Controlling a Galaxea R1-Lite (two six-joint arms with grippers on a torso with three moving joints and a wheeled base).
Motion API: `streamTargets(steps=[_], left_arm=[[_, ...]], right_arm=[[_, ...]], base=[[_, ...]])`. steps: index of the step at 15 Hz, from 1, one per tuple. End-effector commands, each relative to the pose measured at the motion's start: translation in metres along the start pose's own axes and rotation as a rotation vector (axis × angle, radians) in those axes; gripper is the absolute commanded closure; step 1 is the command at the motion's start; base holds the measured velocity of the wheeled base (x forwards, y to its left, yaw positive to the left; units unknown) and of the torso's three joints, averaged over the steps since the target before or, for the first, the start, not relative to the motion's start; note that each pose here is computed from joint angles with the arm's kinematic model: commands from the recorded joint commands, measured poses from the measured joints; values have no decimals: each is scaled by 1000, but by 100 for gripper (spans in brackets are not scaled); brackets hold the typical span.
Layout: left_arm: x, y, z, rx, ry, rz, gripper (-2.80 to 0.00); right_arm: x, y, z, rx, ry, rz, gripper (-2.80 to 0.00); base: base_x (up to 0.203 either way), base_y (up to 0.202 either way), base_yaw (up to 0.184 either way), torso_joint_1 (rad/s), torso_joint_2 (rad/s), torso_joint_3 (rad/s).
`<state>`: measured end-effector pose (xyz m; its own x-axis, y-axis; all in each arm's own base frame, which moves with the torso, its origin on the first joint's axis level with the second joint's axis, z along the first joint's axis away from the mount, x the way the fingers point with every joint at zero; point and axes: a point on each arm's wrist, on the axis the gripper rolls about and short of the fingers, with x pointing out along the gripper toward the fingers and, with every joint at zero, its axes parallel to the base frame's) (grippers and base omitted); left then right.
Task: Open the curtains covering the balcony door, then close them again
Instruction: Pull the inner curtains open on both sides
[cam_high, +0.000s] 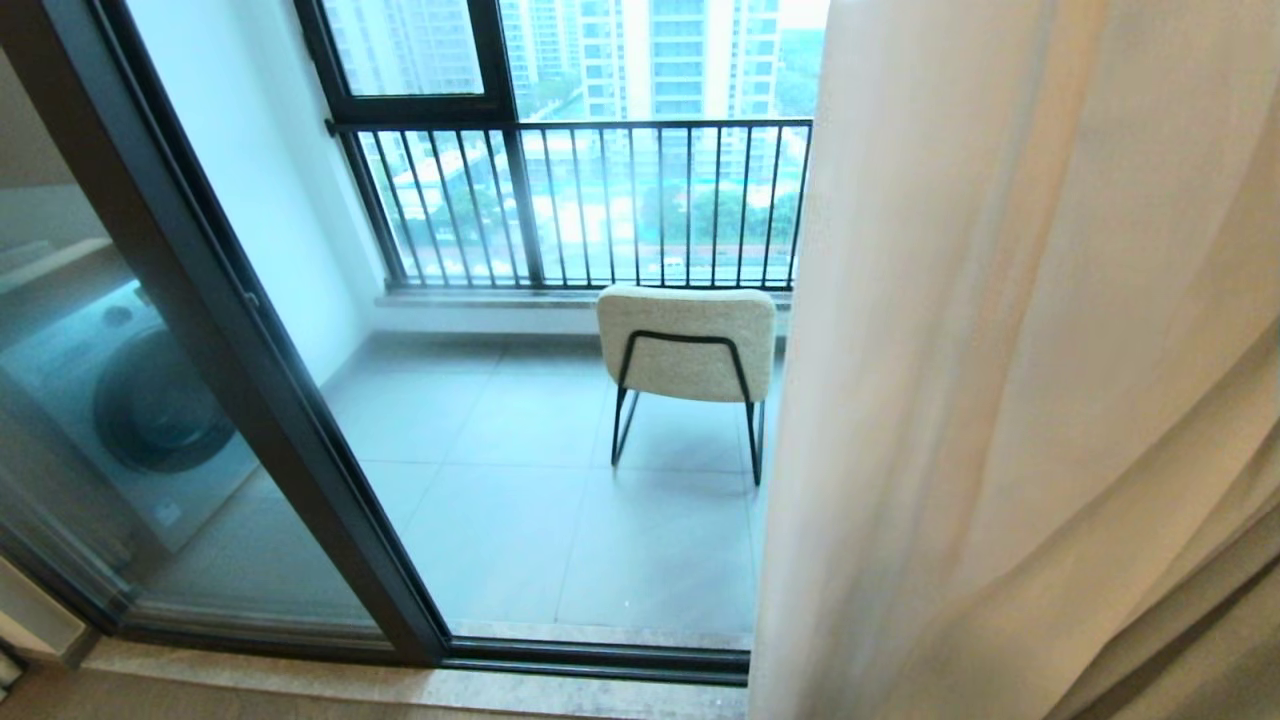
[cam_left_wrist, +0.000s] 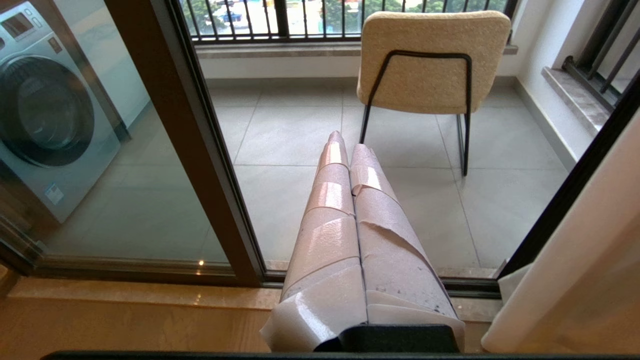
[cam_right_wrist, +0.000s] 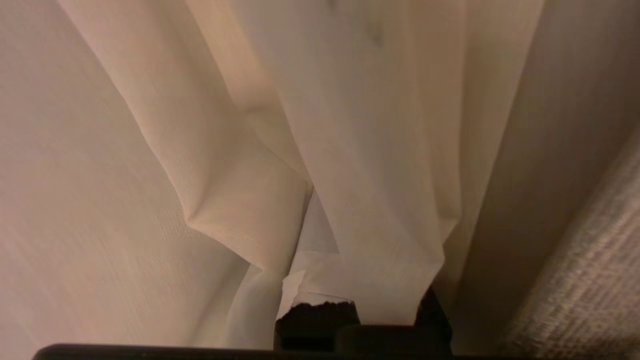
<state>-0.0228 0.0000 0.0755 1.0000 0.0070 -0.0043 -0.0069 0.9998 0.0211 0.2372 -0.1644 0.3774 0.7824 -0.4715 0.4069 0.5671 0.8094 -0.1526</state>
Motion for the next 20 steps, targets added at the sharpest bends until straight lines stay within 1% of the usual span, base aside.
streamTargets(steps=[1, 3, 7, 10, 13, 15, 20], left_arm=[[0, 0, 0, 0, 0, 1, 0], [0, 0, 0, 0, 0, 1, 0], [0, 0, 0, 0, 0, 1, 0], [0, 0, 0, 0, 0, 1, 0], [0, 0, 0, 0, 0, 1, 0], [0, 0, 0, 0, 0, 1, 0], [0, 0, 0, 0, 0, 1, 0]], right_arm=[[-7, -17, 4, -25, 13, -24, 0], [-14, -22, 7, -33, 36, -20, 0], [-29, -22, 11, -28, 91, -17, 0], [-47, -28, 8, -31, 158, -41, 0], [-66, -43, -4, -41, 252, -106, 0], [-77, -54, -10, -26, 308, -161, 0], [-89, -76, -21, -2, 364, -269, 0]], base=[[0, 0, 0, 0, 0, 0], [0, 0, 0, 0, 0, 0], [0, 0, 0, 0, 0, 0], [0, 0, 0, 0, 0, 0], [0, 0, 0, 0, 0, 0], [0, 0, 0, 0, 0, 0], [0, 0, 0, 0, 0, 0]])
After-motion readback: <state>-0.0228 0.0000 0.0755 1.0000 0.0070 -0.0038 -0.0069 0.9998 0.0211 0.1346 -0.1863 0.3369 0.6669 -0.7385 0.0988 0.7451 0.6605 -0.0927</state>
